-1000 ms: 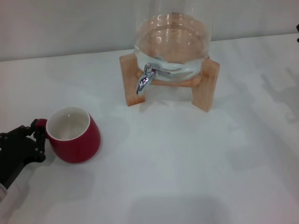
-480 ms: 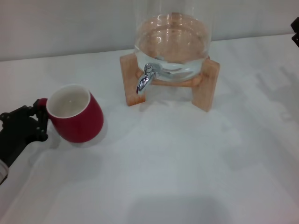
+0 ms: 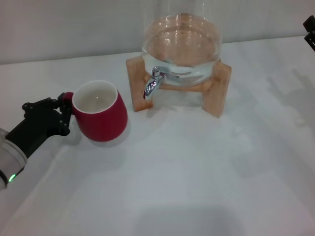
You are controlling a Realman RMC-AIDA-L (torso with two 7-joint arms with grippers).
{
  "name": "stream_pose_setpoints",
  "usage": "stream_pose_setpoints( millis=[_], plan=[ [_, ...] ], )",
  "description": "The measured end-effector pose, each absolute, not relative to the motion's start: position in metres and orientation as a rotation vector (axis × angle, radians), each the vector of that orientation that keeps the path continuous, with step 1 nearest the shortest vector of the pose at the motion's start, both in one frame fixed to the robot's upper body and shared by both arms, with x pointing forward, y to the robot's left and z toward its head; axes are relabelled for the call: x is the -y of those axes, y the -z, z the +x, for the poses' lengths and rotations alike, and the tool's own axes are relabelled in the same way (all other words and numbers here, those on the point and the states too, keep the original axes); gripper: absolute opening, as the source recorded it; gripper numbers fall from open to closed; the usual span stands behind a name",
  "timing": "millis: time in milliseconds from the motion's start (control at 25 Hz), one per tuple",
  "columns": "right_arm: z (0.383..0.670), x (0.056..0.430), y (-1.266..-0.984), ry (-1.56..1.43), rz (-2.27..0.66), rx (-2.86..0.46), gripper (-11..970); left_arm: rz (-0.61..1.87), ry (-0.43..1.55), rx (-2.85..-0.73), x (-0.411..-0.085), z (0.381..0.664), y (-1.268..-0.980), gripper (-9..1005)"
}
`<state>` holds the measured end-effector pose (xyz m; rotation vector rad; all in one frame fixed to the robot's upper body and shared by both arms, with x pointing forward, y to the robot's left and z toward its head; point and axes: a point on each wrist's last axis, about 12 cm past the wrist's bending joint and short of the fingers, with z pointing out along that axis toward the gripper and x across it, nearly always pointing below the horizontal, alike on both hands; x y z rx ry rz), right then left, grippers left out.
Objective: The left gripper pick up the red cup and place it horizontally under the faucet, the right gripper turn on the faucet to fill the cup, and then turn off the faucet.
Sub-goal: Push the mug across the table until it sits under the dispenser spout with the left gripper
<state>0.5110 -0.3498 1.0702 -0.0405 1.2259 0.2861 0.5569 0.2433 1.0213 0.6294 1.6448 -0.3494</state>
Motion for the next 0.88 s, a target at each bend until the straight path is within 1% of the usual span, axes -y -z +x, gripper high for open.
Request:
stream_pose_setpoints(
  millis=[520, 880],
  plan=[
    [0.517, 0.348, -1.074, -0.286, -0.055, -1.216, 868, 0.749, 0.356, -1.703, -0.224, 0.570, -1.021, 77],
    [0.520, 0.345, -1.075, -0.294, -0.068, -1.217, 868, 0.804, 0.382, -1.692, -0.213, 0.578, -1.026, 77]
  ],
)
